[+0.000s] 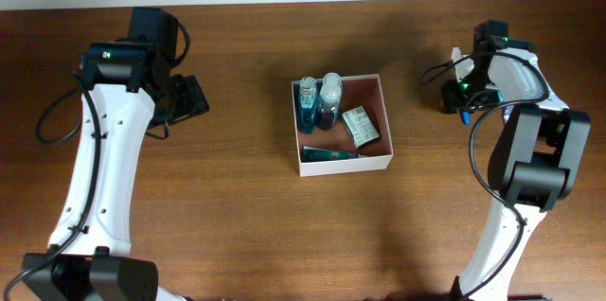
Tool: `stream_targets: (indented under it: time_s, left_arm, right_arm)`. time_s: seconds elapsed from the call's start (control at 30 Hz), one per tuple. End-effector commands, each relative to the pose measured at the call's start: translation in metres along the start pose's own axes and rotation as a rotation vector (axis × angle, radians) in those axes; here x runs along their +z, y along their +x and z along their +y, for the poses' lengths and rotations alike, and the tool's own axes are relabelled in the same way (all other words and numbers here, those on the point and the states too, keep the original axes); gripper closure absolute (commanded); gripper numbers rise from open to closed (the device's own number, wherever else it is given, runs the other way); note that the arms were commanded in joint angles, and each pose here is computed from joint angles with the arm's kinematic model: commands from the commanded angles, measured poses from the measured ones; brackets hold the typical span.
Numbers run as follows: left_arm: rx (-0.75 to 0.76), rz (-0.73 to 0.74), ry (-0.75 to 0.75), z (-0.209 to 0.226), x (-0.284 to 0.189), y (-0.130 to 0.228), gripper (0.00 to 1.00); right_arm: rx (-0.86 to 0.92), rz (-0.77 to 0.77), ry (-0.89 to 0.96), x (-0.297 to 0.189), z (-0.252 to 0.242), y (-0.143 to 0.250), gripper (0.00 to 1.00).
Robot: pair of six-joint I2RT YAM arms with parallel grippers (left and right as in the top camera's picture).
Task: Pack container
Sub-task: 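Lower the right gripper and close it on the razor handle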
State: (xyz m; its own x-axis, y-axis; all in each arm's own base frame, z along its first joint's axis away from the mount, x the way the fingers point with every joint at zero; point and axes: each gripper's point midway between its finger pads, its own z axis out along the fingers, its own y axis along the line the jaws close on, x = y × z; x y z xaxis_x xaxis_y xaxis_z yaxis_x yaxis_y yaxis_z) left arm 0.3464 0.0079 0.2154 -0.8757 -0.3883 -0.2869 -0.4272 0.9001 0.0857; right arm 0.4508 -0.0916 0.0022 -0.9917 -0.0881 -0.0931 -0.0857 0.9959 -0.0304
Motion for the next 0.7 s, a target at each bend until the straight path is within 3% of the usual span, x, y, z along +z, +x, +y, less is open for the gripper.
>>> stream_targets:
  time_s: [0.0, 0.13, 0.23, 0.33, 0.53, 0.67]
  left_arm:
    - [-0.009, 0.005, -0.012, 0.0013, 0.0037, -0.0004, 0.01]
    - [-0.009, 0.005, -0.012, 0.0013, 0.0037, -0.0004, 0.01]
    - [-0.009, 0.005, -0.012, 0.0013, 0.0037, -0.0004, 0.01]
    - [-0.009, 0.005, -0.012, 0.0013, 0.0037, -0.0004, 0.01]
    - [-0.009, 0.005, -0.012, 0.0013, 0.0037, -0.0004, 0.01]
    - [-0.009, 0.005, -0.012, 0.0013, 0.0037, -0.0004, 0.01]
  right_arm:
    - [0.006, 0.015, 0.009, 0.0071, -0.001, 0.0029, 0.47]
    - [0.006, 0.003, 0.012, 0.0071, -0.002, -0.0001, 0.55]
    - [0.006, -0.002, 0.014, 0.0071, -0.0024, -0.0013, 0.66]
    - [0.006, -0.005, 0.015, 0.0071, -0.0026, -0.0021, 0.69]
    - [0.007, -0.005, 0.028, 0.0071, -0.0049, -0.0023, 0.85]
    - [0.006, 0.003, 0.041, 0.007, -0.007, -0.0007, 0.91]
